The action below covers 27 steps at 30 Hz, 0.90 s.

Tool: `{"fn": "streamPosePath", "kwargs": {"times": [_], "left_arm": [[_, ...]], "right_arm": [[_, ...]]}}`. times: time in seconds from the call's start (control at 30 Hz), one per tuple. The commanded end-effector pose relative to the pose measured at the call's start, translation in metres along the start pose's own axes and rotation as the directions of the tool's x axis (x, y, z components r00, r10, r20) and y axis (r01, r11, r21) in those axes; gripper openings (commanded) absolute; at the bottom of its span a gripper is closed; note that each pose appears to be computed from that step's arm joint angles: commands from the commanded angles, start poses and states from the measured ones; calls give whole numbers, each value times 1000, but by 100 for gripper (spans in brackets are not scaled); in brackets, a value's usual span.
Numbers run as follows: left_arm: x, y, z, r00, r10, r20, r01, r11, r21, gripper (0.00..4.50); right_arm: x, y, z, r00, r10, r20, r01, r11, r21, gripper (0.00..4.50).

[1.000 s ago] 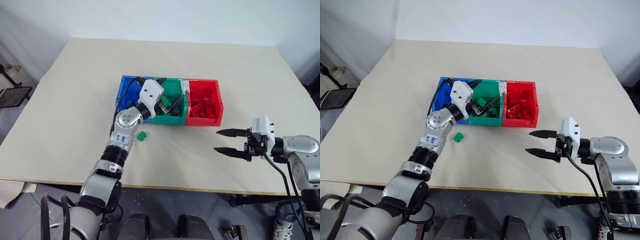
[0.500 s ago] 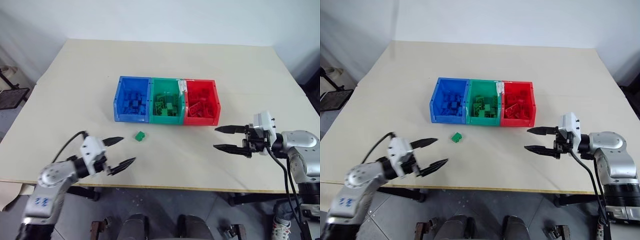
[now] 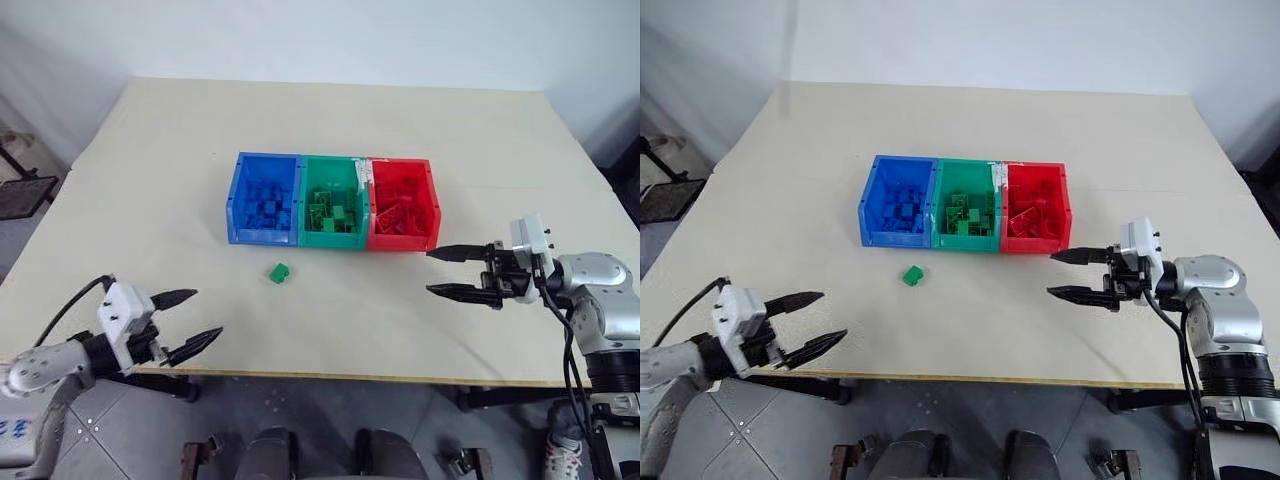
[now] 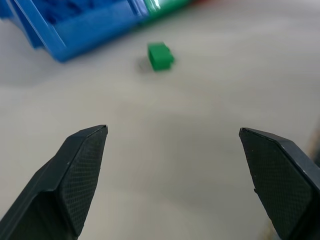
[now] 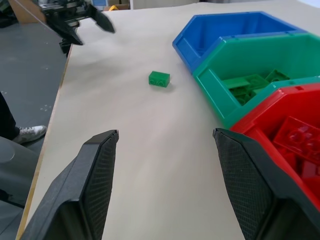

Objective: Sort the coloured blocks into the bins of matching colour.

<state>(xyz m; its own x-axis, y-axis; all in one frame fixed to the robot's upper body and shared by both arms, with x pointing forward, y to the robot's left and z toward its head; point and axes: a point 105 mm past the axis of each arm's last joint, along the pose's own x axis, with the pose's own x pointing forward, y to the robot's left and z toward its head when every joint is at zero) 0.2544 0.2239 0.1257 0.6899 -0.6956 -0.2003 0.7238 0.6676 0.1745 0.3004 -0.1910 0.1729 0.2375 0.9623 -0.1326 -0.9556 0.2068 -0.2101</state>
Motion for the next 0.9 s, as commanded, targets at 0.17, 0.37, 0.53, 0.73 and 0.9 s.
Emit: {"fn": "streamPosePath", "kwargs": {"times": [0.17, 0.37, 0.53, 0.73, 0.9], "left_arm": [[61, 8, 1, 1000, 26, 9, -26, 998, 55, 449], [117, 1, 0, 1000, 6, 29, -7, 999, 32, 449], [135, -4, -12, 1000, 7, -25, -5, 998, 56, 449], [137, -12, -14, 998, -50, -36, 51, 999, 0, 323], [133, -15, -13, 997, -61, -38, 60, 998, -8, 167]], "right_arm": [[-1, -1, 7, 1000, -14, 1, 14, 999, -45, 316], [-1, 2, 8, 1000, -29, 5, 29, 998, -47, 316], [-5, 5, 9, 999, -51, 1, 51, 998, -46, 316], [-8, 7, 9, 998, -67, -7, 66, 997, -44, 316], [-8, 6, 9, 997, -72, -11, 71, 996, -45, 316]]}}
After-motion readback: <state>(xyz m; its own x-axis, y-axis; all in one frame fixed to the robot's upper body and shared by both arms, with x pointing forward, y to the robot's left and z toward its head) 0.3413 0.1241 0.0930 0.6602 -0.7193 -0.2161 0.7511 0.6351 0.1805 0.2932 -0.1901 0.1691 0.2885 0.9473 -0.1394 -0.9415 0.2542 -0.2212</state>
